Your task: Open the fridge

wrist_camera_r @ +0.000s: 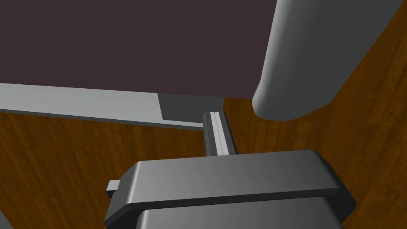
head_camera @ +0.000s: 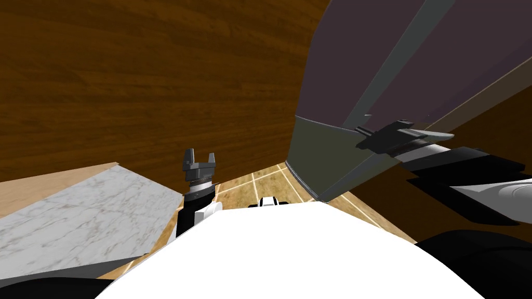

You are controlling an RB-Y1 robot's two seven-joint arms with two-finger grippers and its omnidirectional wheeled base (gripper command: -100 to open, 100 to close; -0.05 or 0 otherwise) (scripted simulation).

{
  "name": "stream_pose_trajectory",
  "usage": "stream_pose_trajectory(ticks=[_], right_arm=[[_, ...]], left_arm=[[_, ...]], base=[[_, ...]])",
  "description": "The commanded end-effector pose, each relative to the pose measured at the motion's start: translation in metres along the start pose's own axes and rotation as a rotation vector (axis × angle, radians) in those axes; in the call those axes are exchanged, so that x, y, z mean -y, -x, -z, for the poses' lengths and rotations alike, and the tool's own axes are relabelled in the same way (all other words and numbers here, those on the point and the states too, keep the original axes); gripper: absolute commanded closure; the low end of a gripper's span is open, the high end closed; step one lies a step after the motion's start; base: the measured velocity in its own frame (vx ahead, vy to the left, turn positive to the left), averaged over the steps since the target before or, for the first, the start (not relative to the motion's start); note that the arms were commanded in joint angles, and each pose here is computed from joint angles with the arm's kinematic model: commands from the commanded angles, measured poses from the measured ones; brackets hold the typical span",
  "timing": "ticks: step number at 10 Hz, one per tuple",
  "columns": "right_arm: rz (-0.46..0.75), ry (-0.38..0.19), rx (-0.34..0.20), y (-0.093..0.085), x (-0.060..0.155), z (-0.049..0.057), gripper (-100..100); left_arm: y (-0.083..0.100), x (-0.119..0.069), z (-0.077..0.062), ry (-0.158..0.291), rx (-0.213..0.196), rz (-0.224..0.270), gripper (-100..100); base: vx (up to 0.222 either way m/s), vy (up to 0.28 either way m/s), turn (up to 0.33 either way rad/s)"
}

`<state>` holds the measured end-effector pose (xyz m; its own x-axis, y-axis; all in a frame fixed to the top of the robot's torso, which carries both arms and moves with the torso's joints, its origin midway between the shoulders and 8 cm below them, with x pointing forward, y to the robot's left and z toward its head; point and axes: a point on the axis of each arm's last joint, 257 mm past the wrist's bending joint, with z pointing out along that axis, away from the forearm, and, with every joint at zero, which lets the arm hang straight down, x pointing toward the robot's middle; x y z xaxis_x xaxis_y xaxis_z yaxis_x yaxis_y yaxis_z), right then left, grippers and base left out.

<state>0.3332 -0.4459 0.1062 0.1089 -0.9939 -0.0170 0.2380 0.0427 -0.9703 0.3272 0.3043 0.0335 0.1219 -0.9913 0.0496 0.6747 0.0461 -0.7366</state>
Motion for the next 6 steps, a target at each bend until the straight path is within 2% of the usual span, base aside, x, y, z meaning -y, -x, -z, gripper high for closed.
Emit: stream_pose_trajectory(ticks=[1, 6], right_arm=[[-0.024, 0.017, -0.007, -0.011, 0.007, -0.001, -100], [-0.074, 0.042, -0.021, -0.03, 0.025, -0.004, -100]], left_arm=[[0.0, 0.0, 0.0, 0.0, 0.0, 0.0, 0], [0.0, 0.0, 0.0, 0.0, 0.0, 0.0, 0]], base=[[0.082, 0.068, -0.092], [0.094, 0.056, -0.071]])
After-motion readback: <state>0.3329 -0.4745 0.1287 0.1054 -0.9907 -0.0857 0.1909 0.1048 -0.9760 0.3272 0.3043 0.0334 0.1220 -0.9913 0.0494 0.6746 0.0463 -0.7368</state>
